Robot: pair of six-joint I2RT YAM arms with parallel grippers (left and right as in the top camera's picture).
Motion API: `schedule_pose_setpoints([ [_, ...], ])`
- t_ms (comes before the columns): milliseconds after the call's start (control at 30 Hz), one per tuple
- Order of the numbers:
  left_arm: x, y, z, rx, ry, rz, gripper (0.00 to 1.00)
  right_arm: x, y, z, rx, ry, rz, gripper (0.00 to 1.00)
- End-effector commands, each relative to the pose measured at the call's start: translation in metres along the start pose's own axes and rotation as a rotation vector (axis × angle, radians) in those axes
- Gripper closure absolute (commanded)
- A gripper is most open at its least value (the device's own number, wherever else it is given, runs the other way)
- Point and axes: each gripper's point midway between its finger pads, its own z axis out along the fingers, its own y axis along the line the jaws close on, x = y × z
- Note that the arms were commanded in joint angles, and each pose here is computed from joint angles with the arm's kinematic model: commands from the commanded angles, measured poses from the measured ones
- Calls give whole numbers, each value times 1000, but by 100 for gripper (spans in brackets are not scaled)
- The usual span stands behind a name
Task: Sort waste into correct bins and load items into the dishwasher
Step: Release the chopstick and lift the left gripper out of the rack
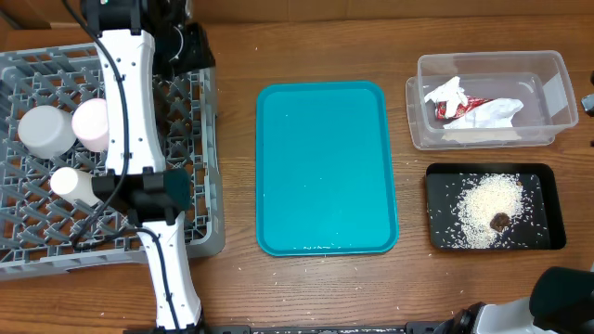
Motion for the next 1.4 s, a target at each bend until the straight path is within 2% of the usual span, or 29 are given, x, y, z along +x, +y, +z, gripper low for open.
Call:
schedule_pose_setpoints([
  [0, 15, -76, -15, 258, 17, 96, 81, -5, 1, -5, -7, -25, 2, 0],
  [67, 25, -106, -14, 338, 48, 136, 85, -5, 1, -5, -7, -25, 2, 0],
  [233, 56, -164, -5, 386, 108, 251, 80, -5, 1, -5, -7, -25, 2, 0],
  [400, 80, -203, -16, 422, 119, 336, 69, -5, 1, -5, -7, -25, 2, 0],
  [533, 95, -219, -50, 434, 76, 392, 58, -5, 1, -5, -7, -25, 2, 0],
  [667, 112, -206, -83, 309, 20, 423, 46, -5, 1, -5, -7, -25, 2, 0],
  [733, 128, -196, -98, 262, 19, 430, 45, -5, 1, -5, -7, -25, 2, 0],
  [967, 217, -150, -130, 128, 104, 388, 45, -5, 1, -5, -7, -25, 2, 0],
  [1000, 234, -136, -133, 86, 109, 359, 0, -5, 1, -5, -7, -25, 2, 0],
  [1167, 262, -112, -144, 53, 96, 362, 0, -5, 1, -5, -7, -25, 2, 0],
  [1367, 264, -109, -149, 50, 74, 393, 0, -5, 1, -5, -8, -25, 2, 0],
])
